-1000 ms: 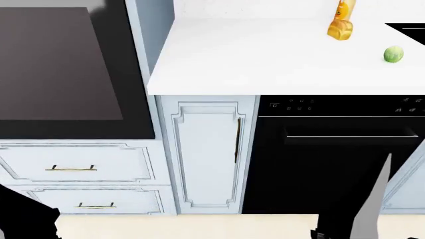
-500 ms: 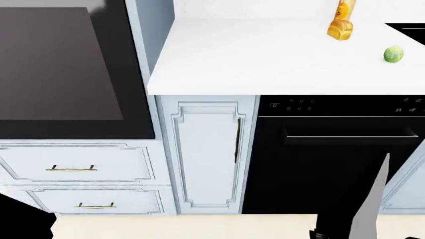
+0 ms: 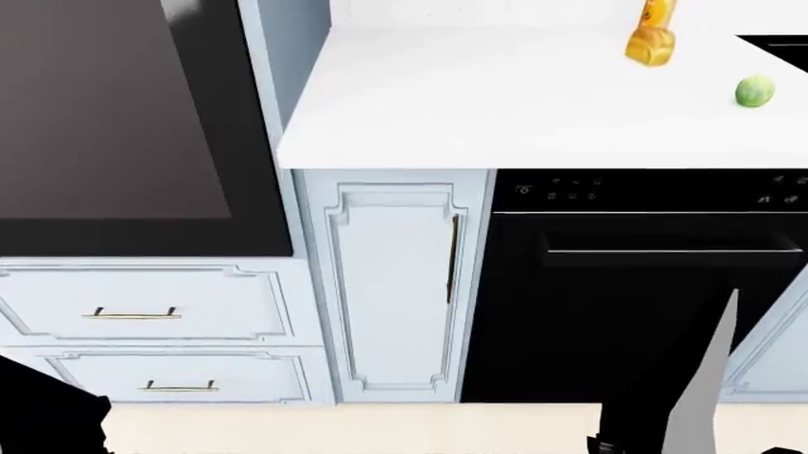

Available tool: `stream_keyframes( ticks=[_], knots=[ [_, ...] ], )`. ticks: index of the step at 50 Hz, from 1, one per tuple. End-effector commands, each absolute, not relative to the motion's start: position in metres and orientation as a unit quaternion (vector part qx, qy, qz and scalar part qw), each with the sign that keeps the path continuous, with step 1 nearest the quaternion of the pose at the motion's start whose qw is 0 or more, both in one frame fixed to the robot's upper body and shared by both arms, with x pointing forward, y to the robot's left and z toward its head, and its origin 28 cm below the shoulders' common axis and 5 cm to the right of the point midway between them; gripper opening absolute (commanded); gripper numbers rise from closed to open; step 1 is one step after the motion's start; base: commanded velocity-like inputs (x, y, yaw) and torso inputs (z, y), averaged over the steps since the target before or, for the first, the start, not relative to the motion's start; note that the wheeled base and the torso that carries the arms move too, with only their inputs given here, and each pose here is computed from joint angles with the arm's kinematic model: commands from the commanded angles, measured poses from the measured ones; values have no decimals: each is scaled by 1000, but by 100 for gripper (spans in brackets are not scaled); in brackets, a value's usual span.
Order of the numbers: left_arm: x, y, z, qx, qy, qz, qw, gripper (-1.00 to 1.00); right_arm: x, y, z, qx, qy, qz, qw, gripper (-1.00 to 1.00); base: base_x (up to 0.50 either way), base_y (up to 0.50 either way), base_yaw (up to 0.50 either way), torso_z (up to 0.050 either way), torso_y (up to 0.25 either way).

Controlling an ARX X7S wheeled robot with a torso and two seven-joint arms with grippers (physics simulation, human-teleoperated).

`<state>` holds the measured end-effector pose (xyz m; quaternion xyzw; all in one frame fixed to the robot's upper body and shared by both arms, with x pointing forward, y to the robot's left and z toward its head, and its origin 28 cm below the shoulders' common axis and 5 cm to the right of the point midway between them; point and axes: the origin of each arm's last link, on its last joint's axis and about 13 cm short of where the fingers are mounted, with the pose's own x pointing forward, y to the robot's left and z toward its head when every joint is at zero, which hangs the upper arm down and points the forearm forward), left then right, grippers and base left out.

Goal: Open the oven door

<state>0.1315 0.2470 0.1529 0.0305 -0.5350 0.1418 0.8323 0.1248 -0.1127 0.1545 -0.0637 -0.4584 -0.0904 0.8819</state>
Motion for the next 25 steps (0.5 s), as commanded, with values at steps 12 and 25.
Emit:
stream_keyframes(
  ticks=[12, 25],
  knots=[
    [133, 247, 154, 28, -537, 144, 831, 100, 125, -113, 155, -62, -459, -91, 882, 100, 0, 0, 0, -50, 0],
    [132, 248, 155, 24, -539, 152, 828, 100, 124, -113, 155, -51, -455, -90, 884, 100, 0, 0, 0, -42, 0]
  ],
)
